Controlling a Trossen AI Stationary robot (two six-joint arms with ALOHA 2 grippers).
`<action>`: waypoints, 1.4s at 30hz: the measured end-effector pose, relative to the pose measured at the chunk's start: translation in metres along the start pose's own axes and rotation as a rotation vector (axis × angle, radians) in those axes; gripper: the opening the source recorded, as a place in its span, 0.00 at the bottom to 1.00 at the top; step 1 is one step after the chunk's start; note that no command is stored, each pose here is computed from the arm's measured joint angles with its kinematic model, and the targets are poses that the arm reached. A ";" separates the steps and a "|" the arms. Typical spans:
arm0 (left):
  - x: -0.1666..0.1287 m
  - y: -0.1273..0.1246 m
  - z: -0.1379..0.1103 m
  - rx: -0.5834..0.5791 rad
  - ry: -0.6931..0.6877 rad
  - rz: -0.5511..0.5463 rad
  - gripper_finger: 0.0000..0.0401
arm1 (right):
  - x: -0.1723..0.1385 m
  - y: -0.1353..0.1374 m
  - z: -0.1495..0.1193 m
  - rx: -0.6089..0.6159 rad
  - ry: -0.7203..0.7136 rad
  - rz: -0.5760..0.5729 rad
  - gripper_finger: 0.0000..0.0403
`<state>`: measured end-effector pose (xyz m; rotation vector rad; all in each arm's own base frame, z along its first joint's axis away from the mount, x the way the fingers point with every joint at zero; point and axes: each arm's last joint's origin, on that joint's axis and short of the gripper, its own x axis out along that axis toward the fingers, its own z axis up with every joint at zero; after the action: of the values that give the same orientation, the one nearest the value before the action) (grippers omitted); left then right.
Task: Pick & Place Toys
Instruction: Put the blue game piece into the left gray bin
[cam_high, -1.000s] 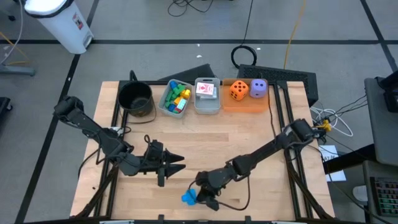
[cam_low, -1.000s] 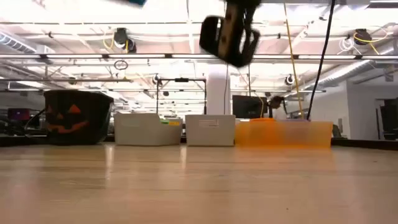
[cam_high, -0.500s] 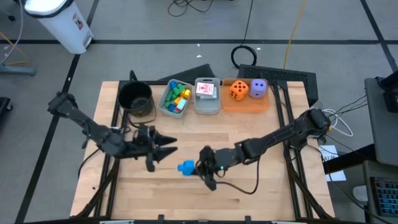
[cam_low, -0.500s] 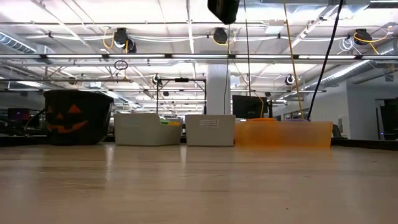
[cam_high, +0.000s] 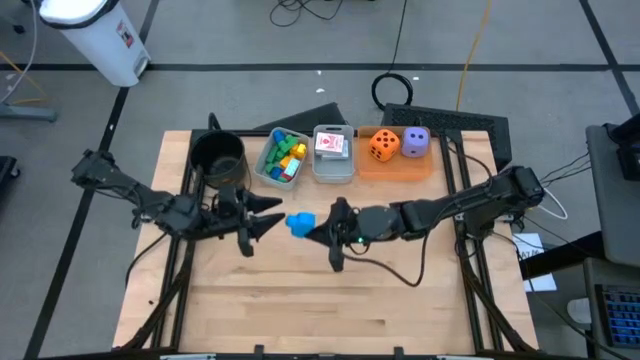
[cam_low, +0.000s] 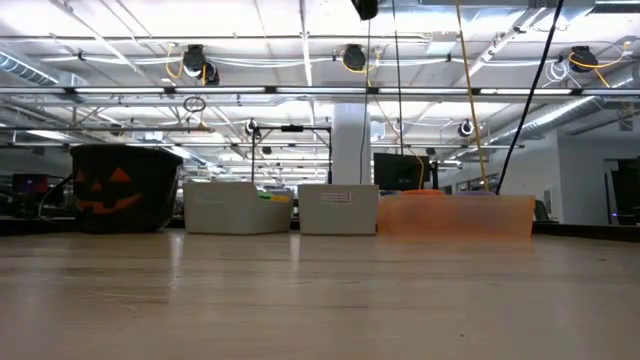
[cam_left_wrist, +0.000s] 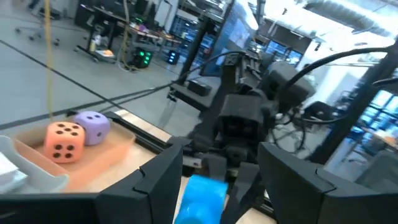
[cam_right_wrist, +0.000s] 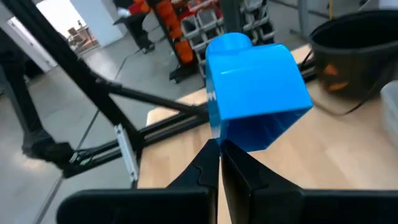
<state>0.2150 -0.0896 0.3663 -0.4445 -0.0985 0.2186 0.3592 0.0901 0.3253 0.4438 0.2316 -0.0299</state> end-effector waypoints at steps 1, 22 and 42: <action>0.002 0.002 0.001 0.009 -0.005 0.011 0.53 | -0.001 -0.002 0.003 -0.006 -0.009 -0.004 0.00; 0.035 0.048 0.022 0.127 -0.025 0.015 0.53 | -0.005 -0.063 0.047 -0.088 0.041 0.193 0.00; 0.040 0.061 0.017 0.095 0.094 -0.026 0.53 | -0.006 -0.088 0.065 -0.068 -0.012 0.230 0.00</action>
<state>0.2398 -0.0199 0.3567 -0.3577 -0.0021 0.1757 0.3601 -0.0173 0.3470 0.3998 0.1686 0.1998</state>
